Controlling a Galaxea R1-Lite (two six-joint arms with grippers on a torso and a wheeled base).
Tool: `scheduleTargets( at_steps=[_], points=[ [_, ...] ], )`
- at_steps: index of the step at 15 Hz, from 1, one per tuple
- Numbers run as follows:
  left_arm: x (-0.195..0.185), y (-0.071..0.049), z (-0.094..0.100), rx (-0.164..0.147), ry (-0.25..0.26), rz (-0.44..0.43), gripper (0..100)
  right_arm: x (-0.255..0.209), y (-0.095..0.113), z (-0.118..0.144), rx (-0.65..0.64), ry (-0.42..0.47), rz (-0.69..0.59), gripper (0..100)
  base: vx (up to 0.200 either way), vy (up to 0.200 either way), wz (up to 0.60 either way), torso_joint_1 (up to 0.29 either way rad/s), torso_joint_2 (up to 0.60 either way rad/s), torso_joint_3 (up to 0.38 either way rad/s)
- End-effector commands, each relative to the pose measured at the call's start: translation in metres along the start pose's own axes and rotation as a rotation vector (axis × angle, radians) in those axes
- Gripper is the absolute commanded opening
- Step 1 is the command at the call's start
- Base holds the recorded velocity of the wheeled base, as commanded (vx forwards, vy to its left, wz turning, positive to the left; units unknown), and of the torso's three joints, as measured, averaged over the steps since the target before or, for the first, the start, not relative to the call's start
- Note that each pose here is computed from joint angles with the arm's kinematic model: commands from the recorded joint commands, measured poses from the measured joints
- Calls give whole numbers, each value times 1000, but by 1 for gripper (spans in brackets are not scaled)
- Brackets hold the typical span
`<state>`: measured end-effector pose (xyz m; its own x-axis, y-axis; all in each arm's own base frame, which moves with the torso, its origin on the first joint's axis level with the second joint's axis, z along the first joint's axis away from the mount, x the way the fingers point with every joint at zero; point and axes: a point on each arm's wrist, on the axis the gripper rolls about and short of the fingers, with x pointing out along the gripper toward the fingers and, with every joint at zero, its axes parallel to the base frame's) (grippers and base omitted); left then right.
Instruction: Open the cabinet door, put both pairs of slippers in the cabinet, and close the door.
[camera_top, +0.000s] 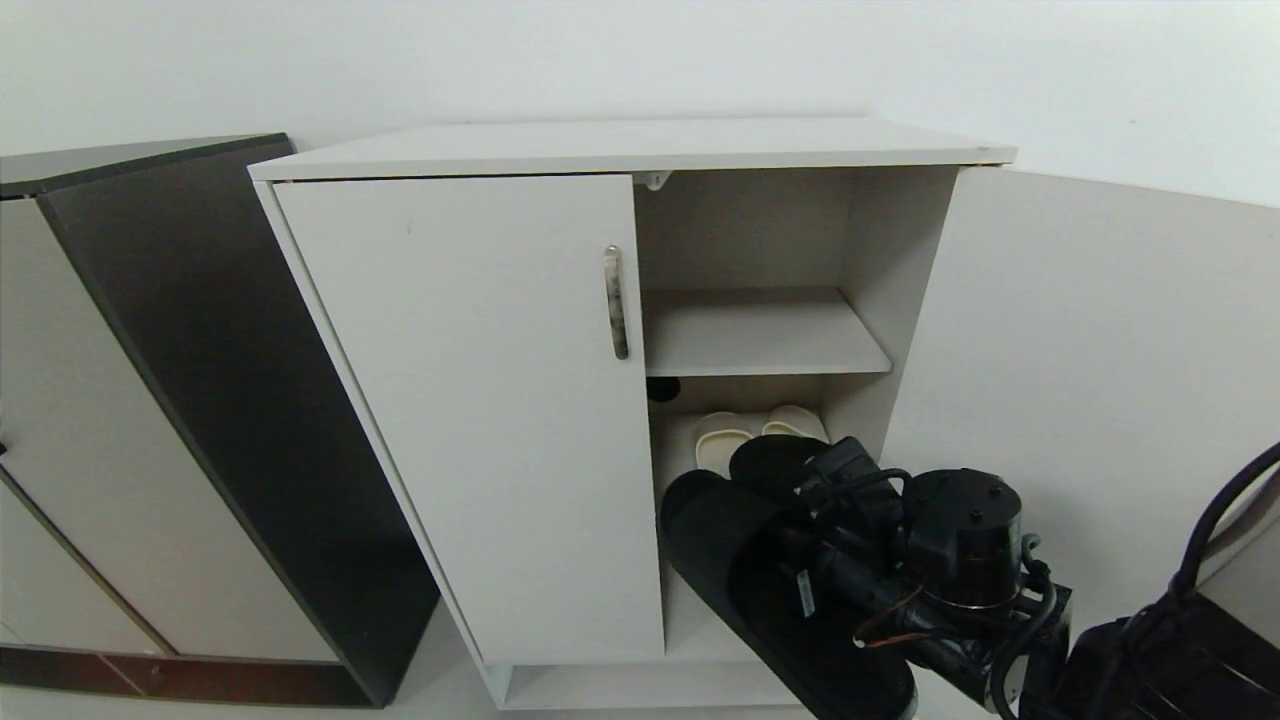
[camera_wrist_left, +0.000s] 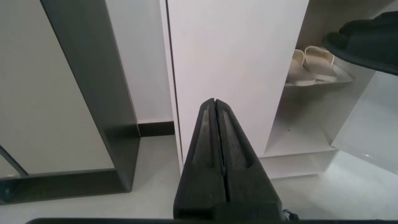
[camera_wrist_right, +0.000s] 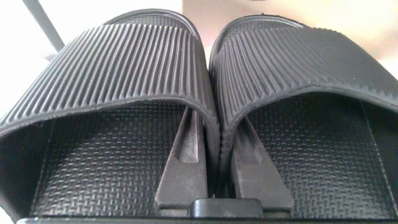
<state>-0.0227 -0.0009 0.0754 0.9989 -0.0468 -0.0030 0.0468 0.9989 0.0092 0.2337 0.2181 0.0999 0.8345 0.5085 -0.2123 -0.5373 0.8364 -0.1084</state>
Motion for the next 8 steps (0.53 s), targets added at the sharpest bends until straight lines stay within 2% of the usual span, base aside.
scheduleTargets(
  at_steps=[1, 3, 4, 7, 8],
  points=[
    [0, 0, 0, 0, 0, -1, 0, 9, 3, -4, -6, -6, -11, 0, 0, 0, 0, 0, 0, 0],
    [0, 0, 0, 1, 0, -2, 0, 12, 12, 16, -12, 28, -142, 0, 0, 0, 0, 0, 0, 0],
    [0, 0, 0, 3, 0, -2, 0, 9, 15, 26, 4, 108, -170, 0, 0, 0, 0, 0, 0, 0],
    [0, 0, 0, 3, 0, -2, 0, -9, 33, 70, 116, 256, -180, 0, 0, 0, 0, 0, 0, 0],
    [0, 0, 0, 3, 0, -2, 0, -10, 40, 97, 216, 251, -288, 0, 0, 0, 0, 0, 0, 0]
  ],
)
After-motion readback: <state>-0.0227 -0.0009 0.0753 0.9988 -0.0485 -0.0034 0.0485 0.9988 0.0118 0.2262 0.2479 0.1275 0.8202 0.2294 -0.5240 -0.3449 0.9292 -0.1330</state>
